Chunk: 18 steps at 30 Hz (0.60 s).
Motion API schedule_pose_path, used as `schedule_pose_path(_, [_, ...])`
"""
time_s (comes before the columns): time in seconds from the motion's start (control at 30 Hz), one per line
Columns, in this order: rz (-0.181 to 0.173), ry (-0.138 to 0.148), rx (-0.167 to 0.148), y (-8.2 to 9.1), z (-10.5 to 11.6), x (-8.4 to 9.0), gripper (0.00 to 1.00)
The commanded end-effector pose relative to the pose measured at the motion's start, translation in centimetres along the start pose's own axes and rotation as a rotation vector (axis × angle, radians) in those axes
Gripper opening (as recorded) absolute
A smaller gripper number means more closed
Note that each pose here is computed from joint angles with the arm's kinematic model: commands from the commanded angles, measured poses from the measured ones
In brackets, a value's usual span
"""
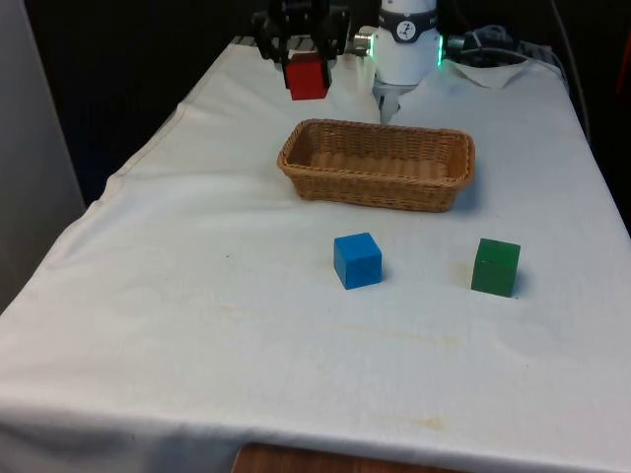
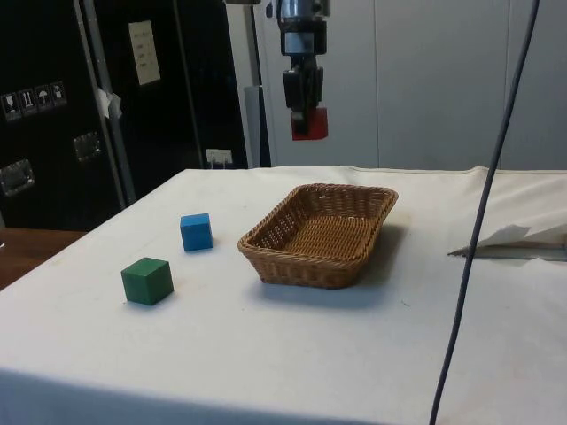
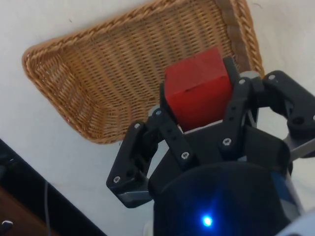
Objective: Pick up exactly two blocks and place them into the basket.
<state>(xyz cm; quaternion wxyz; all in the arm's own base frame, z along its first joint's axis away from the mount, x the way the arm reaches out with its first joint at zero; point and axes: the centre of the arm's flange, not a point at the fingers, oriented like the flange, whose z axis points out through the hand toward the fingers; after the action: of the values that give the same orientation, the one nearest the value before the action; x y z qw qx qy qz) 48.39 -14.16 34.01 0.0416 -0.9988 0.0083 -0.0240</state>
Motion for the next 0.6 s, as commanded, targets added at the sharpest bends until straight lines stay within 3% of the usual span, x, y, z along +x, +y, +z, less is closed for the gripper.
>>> schedule_pose_path(0.0, [0.003,0.011,-0.014,-0.3,0.3,-0.2,0.01])
schedule_pose_path(0.03, [0.0,0.002,0.0,-0.2,0.2,-0.2,0.01])
schedule_pose_path(0.07, [0.002,0.014,-0.013,-0.5,0.5,-0.4,0.01])
schedule_pose_path(0.23, [-0.001,0.025,-0.014,-1.7,2.4,-1.7,0.01])
schedule_pose_path(0.3, [-0.006,0.016,-0.006,-1.8,2.7,-1.8,0.01])
schedule_pose_path(0.33, [-0.002,0.028,-0.015,-2.1,3.0,-2.1,0.01])
schedule_pose_path(0.57, [0.0,0.032,-0.024,-3.2,5.5,-3.8,0.01])
